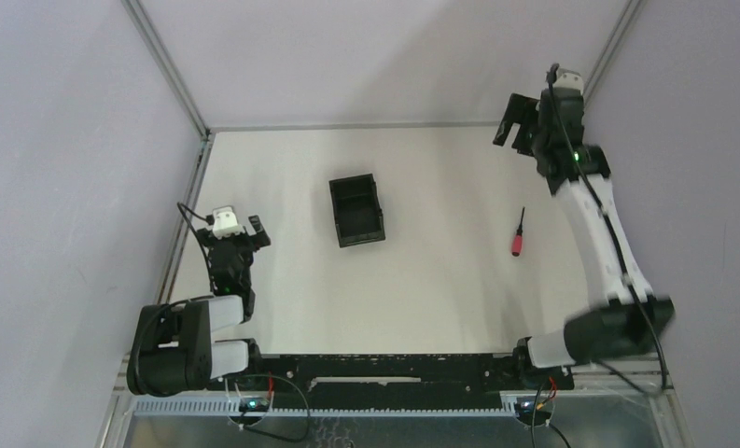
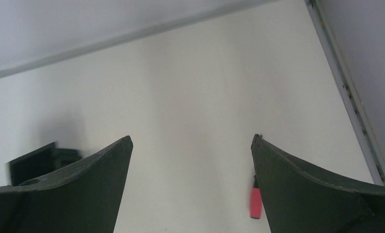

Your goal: Put the screwdriver in the bin

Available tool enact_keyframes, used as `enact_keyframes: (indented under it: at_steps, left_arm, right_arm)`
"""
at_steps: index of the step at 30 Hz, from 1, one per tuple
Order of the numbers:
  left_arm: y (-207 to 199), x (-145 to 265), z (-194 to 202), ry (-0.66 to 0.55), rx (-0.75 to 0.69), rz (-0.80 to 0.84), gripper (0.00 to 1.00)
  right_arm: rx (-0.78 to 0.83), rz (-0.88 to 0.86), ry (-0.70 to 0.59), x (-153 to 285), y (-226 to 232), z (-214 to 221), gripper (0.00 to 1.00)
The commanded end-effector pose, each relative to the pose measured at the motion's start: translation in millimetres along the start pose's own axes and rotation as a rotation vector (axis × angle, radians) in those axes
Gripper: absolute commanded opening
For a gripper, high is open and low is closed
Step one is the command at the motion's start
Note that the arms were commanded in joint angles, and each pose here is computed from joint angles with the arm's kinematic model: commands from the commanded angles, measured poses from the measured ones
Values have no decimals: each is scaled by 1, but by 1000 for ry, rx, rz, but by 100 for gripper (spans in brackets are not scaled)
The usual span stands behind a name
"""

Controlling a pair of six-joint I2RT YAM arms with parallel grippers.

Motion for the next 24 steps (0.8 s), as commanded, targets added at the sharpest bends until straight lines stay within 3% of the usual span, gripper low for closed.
enact_keyframes:
  at_steps: [1, 11, 16, 19, 22, 24]
  left_arm:
    - [-7, -11, -20, -78, -3, 21, 100]
    - [-7, -11, -19, -77, -3, 19, 100]
    - [-7, -11, -19, -76, -3, 21, 100]
    - [-7, -11, -20, -78, -3, 20, 100]
    - [-7, -10, -19, -77, -3, 20, 100]
    - [-7, -11, -19, -77, -4, 21, 100]
  right_arm:
    - [-14, 0, 532, -61, -35, 58, 100]
    - [-67, 51, 876, -138, -58, 180, 78]
    - [-53, 35, 968, -153, -58, 212, 59]
    - [-15, 60, 982, -156, -62, 218, 42]
    - [-2, 50, 971, -155, -62, 209, 1]
    - [11, 28, 954, -150, -59, 188, 0]
Point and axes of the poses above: each gripper's point midway between its finger pads, its own x axis back along the fingers, its own y axis along the line the jaws close on, z = x × y, the point moved 10 cm from there along x, back along the fingers, and after that the axes turned 11 degrees about x, right-handed, at the moved point
